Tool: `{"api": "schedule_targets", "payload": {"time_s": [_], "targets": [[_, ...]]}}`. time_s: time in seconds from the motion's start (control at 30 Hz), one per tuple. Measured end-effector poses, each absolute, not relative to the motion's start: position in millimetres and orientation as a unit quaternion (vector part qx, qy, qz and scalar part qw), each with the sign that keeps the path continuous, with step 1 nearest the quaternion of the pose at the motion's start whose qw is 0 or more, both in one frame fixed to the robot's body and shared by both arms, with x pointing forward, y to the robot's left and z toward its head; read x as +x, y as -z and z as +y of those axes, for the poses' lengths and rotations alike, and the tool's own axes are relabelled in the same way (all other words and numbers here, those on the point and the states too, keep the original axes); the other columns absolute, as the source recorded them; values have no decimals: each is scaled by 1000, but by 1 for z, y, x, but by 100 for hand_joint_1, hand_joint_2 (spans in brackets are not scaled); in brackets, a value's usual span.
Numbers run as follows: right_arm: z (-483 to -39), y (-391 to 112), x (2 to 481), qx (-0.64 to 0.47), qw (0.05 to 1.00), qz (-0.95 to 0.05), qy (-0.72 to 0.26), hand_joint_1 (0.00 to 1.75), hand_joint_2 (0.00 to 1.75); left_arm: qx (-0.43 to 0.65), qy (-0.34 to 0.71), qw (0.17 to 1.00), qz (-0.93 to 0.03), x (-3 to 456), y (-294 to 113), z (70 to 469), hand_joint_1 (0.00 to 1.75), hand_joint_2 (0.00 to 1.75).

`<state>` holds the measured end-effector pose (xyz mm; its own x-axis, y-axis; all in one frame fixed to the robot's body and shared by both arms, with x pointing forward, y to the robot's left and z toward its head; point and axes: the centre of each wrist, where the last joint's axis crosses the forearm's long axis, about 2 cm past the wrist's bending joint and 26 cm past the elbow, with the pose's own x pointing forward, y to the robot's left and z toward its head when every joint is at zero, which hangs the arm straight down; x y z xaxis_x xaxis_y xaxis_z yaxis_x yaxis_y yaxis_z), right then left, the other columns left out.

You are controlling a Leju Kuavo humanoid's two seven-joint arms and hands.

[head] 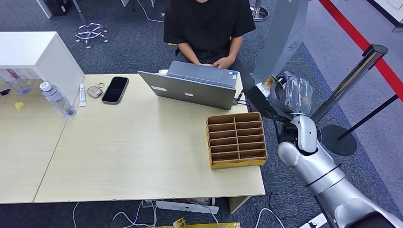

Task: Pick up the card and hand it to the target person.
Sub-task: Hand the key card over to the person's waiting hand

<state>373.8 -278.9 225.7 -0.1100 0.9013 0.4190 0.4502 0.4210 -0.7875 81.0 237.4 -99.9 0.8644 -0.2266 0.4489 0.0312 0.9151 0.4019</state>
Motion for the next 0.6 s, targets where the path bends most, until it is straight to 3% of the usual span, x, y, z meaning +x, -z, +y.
{"api": "schedule_targets", "payload": {"time_s": [0.6], "targets": [[-262,-203,392,-510,428,-702,-254,155,175,189,78,945,-254,89,98,234,0,0]]}}
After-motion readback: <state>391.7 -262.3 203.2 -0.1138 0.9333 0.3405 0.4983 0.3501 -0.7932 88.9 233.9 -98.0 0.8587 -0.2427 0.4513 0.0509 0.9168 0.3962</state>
